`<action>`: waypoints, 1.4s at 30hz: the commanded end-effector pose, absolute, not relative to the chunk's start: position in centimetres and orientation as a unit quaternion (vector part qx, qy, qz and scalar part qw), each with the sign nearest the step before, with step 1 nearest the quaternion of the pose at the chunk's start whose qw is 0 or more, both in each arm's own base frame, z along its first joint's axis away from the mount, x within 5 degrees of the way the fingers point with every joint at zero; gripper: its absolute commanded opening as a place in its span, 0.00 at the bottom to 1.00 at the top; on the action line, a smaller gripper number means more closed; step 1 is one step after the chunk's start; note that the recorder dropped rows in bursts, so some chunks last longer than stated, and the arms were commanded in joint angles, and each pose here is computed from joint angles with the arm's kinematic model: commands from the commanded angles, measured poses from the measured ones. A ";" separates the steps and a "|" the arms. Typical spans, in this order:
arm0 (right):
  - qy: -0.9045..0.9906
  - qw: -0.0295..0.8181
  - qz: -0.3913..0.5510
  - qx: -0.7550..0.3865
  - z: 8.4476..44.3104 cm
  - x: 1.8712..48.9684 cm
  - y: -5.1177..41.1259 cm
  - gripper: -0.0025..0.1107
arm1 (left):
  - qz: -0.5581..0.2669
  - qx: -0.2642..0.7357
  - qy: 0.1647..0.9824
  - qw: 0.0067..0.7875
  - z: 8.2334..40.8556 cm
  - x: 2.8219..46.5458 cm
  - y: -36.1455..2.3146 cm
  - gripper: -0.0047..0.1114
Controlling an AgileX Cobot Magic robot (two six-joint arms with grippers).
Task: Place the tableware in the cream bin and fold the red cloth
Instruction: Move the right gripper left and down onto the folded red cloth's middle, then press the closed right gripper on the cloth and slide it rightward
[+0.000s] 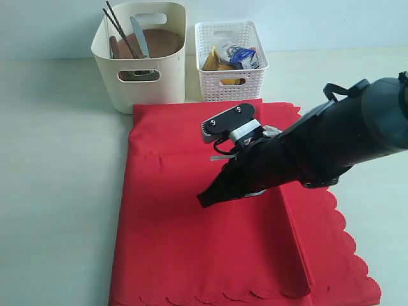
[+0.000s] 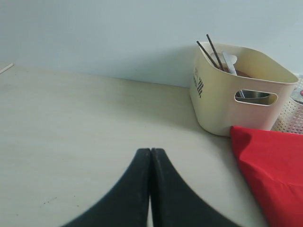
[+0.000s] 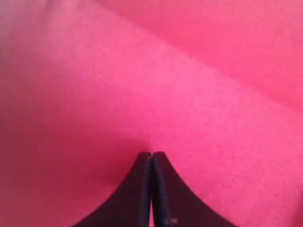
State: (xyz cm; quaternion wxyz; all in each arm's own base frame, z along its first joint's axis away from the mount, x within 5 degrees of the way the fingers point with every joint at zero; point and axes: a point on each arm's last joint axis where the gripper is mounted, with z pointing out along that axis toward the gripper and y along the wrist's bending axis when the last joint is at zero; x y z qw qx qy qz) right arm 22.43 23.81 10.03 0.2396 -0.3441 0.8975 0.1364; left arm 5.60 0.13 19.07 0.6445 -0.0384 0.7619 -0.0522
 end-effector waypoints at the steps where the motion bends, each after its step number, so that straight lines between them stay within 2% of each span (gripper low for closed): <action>1: 0.899 0.244 0.114 -0.346 9.5 22.8 23.6 0.02 | -0.051 -0.038 0.759 0.648 19.1 5.6 0.1 0.06; 5: 0.902 0.257 0.079 -0.337 9.3 23.1 22.9 0.02 | -0.051 -0.038 0.759 0.648 19.1 5.6 0.1 0.06; 18: 0.909 0.267 0.068 -0.313 9.9 23.3 22.6 0.02 | -0.051 -0.038 0.759 0.648 19.1 5.6 0.1 0.06; 22: 0.878 0.275 0.042 -0.391 10.6 22.8 22.5 0.02 | -0.051 -0.038 0.759 0.648 19.1 5.6 0.1 0.06; 37: 0.887 0.283 0.094 -0.352 11.1 22.2 23.4 0.02 | -0.051 -0.038 0.759 0.648 19.1 5.6 0.1 0.06; 42: 0.855 0.307 0.130 -0.397 11.3 20.5 25.2 0.02 | -0.051 -0.038 0.759 0.648 19.1 5.6 0.1 0.06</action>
